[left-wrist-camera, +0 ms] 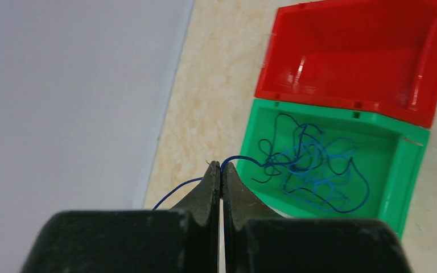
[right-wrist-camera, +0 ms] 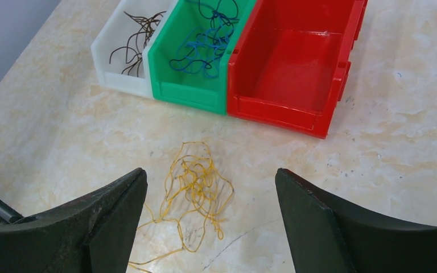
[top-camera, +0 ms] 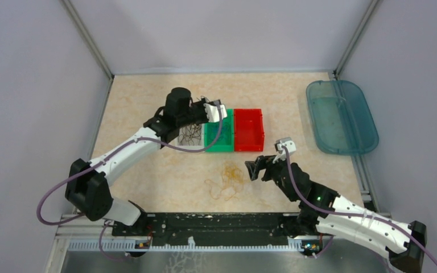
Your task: Untangle the cables
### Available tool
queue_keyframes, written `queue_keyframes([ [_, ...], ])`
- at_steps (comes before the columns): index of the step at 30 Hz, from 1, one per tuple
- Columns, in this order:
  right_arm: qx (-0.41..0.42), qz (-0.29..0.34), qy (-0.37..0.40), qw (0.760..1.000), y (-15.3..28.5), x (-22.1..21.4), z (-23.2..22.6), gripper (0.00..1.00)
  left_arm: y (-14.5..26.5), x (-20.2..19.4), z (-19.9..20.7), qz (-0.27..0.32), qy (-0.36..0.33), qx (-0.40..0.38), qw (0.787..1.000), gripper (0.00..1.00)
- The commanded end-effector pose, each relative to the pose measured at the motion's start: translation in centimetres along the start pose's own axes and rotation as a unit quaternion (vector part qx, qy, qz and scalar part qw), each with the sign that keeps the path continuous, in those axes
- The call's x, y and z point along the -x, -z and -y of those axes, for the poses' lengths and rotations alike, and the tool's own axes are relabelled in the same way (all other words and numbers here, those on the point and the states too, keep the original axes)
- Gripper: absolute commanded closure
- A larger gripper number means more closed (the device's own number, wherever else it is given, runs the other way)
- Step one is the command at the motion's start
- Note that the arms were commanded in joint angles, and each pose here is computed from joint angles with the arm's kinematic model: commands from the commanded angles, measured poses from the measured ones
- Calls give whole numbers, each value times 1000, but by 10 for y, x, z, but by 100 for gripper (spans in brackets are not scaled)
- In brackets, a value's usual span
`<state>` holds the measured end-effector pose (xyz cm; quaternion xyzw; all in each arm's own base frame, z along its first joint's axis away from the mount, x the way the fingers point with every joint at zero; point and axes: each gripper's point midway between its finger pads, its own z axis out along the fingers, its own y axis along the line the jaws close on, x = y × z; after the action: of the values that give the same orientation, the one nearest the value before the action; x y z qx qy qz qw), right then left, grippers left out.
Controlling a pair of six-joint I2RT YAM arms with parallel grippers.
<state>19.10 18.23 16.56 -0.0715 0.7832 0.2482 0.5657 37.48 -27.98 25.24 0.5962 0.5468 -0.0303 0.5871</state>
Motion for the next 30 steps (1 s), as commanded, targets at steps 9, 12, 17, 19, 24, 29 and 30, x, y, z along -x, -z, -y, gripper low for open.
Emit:
queue_keyframes([
  [9, -4, 36, -33, 999, 3, 26, -5, 16, -41, -33, 53, -61, 28, -105, 992, 100],
  [12, -6, 39, -35, 999, 4, 28, -4, 16, -50, -34, 61, -56, 37, -118, 991, 100],
  [17, -12, 40, -40, 998, 5, 29, -2, 16, -66, -45, 76, -62, 53, -138, 987, 100],
  [19, -15, 41, -41, 998, 6, 31, -1, 16, -72, -50, 80, -66, 57, -143, 986, 100],
  [24, -22, 49, -44, 998, 9, 36, 2, 17, -81, -56, 94, -65, 67, -170, 981, 100],
  [29, -25, 48, -44, 998, 10, 38, 3, 17, -90, -57, 107, -58, 80, -198, 975, 100],
  [30, -25, 49, -45, 997, 10, 39, 3, 17, -91, -59, 110, -59, 79, -205, 974, 99],
])
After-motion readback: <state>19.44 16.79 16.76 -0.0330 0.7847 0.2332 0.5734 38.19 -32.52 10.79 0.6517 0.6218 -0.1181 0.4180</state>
